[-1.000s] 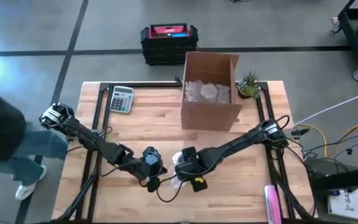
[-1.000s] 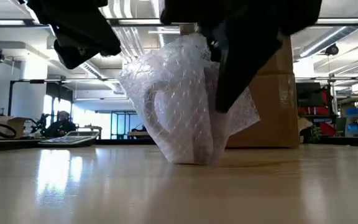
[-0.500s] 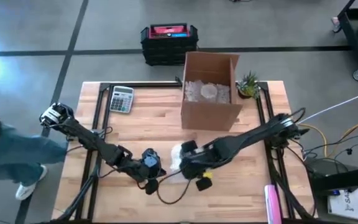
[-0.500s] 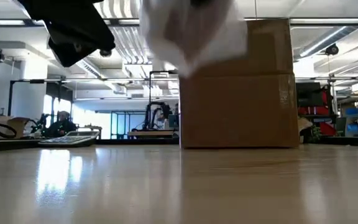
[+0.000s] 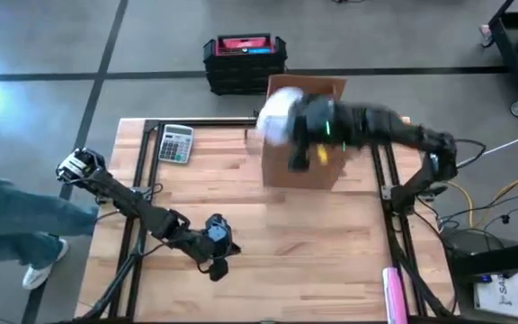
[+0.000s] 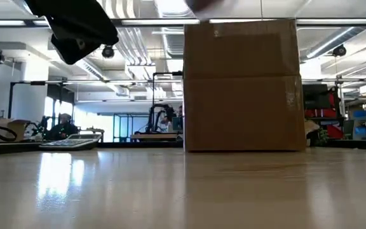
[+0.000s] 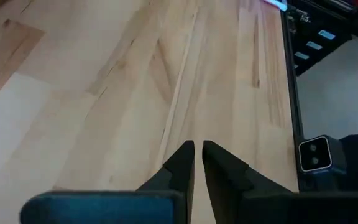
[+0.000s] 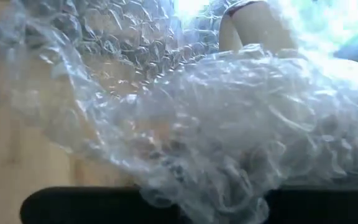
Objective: Wrap mug
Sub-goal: Put the wrapped purple mug into the cardboard box
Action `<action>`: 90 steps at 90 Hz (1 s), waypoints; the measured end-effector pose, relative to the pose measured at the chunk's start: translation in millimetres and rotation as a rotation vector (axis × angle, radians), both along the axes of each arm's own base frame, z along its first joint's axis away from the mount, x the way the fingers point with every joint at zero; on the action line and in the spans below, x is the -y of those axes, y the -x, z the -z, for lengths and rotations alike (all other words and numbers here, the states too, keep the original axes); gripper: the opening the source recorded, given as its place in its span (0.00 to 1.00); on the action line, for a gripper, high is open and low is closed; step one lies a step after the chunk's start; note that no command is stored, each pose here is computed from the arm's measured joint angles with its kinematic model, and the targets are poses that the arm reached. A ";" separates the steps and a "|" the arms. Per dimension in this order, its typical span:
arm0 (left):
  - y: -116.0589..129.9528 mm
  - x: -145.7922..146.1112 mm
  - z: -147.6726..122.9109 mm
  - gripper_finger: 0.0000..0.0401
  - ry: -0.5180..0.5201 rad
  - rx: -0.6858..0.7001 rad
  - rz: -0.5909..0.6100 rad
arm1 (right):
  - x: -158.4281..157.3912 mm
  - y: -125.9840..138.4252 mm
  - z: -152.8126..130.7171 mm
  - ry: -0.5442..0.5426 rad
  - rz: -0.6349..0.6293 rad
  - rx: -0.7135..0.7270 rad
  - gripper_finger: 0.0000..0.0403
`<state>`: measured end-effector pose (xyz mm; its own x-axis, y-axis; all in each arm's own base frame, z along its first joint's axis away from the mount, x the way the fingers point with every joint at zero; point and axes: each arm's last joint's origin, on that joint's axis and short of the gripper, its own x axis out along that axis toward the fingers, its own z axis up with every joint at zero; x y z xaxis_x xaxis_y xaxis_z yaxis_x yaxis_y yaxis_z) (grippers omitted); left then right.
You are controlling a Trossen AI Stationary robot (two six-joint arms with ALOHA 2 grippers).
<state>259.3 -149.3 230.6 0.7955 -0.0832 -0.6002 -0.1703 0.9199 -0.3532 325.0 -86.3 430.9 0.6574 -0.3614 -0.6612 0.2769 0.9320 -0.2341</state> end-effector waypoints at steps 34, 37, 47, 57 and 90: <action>0.1 1.3 -0.7 0.05 0.006 0.008 0.001 | 76.3 10.2 97.1 -0.449 0.088 -0.229 0.00; 0.1 1.3 -0.7 0.05 0.006 0.009 0.001 | 75.5 10.0 100.5 -0.455 0.084 -0.228 0.00; 0.1 1.4 -0.6 0.05 0.005 0.008 0.002 | 75.4 9.5 111.0 -0.500 0.081 -0.226 0.04; 0.0 1.3 -0.7 0.05 0.005 0.009 0.001 | 76.8 7.7 115.4 -0.492 0.089 -0.211 0.14; 0.1 1.8 -0.9 0.05 0.013 0.010 0.000 | 75.6 10.6 75.5 -0.430 0.057 -0.163 0.57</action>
